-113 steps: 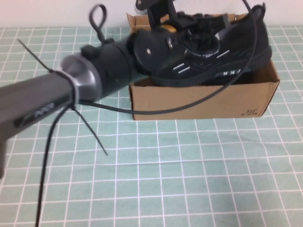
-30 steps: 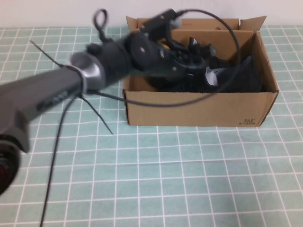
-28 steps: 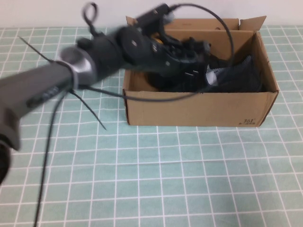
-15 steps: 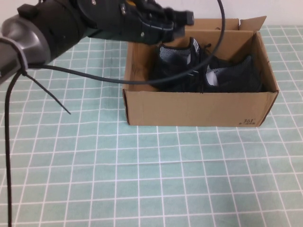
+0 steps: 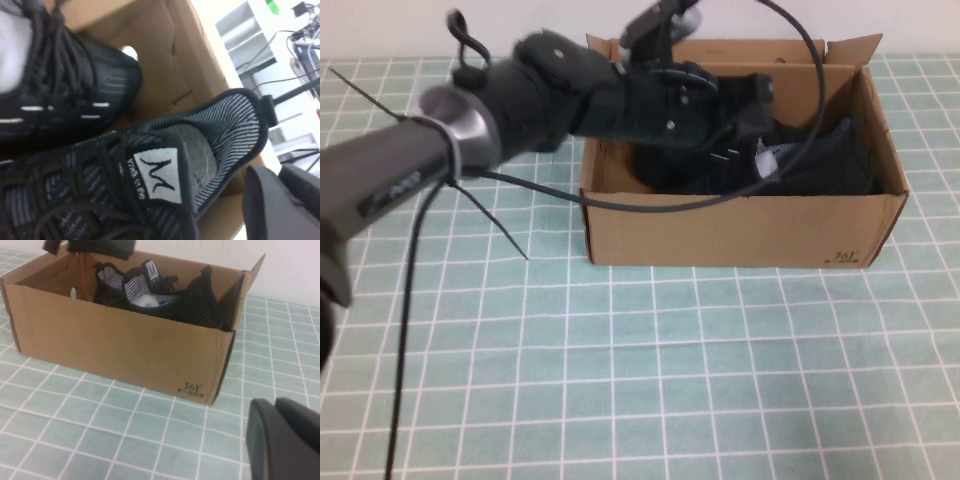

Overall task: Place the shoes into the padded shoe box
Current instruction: Adjust the shoe

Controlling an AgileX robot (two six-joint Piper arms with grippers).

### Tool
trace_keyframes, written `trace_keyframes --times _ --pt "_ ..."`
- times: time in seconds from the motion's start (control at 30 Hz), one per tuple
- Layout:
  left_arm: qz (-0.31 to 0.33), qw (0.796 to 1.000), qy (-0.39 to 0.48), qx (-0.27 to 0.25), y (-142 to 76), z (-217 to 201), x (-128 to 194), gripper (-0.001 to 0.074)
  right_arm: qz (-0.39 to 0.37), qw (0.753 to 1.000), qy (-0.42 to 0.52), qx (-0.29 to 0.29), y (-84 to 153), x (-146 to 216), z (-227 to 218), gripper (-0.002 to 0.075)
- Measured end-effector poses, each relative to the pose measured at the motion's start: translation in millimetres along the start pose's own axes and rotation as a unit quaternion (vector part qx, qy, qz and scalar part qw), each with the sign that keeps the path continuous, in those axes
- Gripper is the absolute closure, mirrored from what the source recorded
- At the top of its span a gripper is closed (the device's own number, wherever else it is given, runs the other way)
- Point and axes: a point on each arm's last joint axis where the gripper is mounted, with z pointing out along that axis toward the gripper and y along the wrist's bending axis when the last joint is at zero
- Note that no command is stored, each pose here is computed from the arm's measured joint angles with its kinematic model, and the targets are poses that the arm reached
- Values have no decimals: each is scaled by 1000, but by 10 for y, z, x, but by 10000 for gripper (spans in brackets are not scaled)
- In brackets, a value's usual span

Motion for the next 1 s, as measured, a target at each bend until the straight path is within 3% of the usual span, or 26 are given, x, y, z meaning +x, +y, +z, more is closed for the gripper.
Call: trace_keyframes --times 0.37,0.63,0.77,1.0 --pt "-43 997 68 -12 421 479 257 710 0 1000 0 0 0 0 0 733" --pt "-30 996 85 0 405 419 200 713 0 1000 0 0 0 0 0 733" --pt "38 996 74 13 233 235 15 713 0 1000 0 0 0 0 0 733" --pt "187 979 26 72 -633 -535 -365 732 0 1000 0 0 0 0 0 733"
